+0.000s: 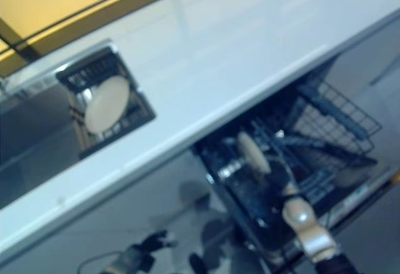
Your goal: Take plates into dishwasher
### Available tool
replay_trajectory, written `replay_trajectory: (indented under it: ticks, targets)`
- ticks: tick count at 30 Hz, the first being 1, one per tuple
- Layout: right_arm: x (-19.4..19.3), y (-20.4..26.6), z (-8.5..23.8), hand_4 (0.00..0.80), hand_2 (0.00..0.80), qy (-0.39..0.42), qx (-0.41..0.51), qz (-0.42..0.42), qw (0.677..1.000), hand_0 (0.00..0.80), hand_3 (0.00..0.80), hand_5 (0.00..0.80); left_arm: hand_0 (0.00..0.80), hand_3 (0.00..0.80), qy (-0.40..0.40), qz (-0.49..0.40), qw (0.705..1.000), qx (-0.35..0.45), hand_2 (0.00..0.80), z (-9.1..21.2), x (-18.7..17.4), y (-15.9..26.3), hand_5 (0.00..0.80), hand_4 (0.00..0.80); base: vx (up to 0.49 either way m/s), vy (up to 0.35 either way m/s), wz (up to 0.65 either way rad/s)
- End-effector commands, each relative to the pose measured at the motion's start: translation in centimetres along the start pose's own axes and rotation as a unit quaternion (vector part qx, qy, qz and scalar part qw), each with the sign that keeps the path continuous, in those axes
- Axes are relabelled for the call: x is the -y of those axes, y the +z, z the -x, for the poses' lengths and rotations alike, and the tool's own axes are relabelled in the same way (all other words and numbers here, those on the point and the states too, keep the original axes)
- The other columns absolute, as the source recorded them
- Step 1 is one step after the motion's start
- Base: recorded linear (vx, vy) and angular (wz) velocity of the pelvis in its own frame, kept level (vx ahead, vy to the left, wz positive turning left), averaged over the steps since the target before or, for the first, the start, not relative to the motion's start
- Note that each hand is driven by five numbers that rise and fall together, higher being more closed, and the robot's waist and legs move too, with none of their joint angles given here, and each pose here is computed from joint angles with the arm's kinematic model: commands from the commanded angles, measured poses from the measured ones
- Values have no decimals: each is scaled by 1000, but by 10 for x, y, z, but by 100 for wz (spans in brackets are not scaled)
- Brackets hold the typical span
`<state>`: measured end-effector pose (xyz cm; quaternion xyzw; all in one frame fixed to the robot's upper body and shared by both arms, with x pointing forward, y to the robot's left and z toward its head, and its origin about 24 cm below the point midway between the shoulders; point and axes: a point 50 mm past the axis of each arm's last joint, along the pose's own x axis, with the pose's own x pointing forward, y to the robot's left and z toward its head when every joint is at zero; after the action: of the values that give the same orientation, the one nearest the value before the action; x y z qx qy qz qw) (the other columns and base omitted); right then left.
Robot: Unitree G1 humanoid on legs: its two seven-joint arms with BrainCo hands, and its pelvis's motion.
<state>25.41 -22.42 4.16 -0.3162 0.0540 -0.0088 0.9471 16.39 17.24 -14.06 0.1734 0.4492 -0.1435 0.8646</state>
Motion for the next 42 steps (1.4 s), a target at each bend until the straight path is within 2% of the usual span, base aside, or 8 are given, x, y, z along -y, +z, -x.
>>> replay_trajectory:
  ticks: [1,9,23,33,42]
  targets:
    - [-7,13,-6,800,800,9,28,8,1000,800,800,800,0,0,19,-11,1000,-5,0,2,-17,-5,0,0,0,0,0]
    - [-22,-28,-11,800,800,29,-62,64,996,800,800,800,0,0,13,-28,1000,-1,0,1,-19,1,0,0,5,-7,4]
    - [-43,-62,-17,800,800,76,-181,113,974,800,800,800,0,0,-2,-64,998,2,0,0,-17,8,0,0,16,-3,8]
    - [-49,-57,-22,800,800,76,-174,114,975,800,800,800,0,0,-3,-67,998,3,0,-1,-17,8,0,0,0,13,6]
    - [-42,-51,-24,800,800,84,-126,241,959,800,800,800,0,0,0,-69,998,0,0,0,-20,9,0,0,0,0,0]
